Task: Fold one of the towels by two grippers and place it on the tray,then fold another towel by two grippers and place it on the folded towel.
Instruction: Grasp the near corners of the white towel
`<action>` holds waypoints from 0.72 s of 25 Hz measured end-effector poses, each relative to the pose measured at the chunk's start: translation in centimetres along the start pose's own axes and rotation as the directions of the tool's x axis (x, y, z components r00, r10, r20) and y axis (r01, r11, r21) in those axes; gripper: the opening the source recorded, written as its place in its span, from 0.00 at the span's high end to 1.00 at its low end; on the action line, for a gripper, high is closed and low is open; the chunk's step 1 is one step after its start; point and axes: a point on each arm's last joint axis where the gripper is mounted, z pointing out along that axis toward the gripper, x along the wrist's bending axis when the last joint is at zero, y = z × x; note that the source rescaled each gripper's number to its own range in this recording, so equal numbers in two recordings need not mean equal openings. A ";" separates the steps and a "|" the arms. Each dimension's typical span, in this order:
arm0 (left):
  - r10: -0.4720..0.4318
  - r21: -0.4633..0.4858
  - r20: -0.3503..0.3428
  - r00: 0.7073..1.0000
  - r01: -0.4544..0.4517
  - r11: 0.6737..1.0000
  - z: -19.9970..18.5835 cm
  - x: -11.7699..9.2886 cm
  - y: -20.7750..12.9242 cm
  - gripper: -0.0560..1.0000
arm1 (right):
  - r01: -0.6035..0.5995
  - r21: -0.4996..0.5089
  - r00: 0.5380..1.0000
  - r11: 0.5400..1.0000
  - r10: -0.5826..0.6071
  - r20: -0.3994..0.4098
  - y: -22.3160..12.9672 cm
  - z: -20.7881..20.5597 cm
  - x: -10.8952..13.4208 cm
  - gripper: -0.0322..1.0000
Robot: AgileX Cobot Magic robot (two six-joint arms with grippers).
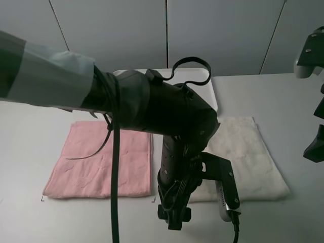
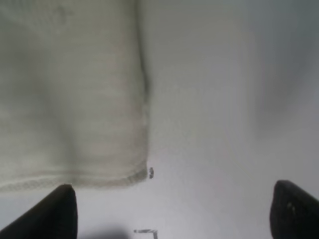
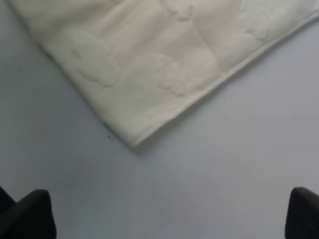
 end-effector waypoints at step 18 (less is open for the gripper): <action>-0.007 -0.018 -0.010 1.000 0.006 1.000 1.4 0.3 0.6 0.01 | 0.165 0.013 0.986 0.986 -0.165 0.011 -0.6 1.6 0.3 0.00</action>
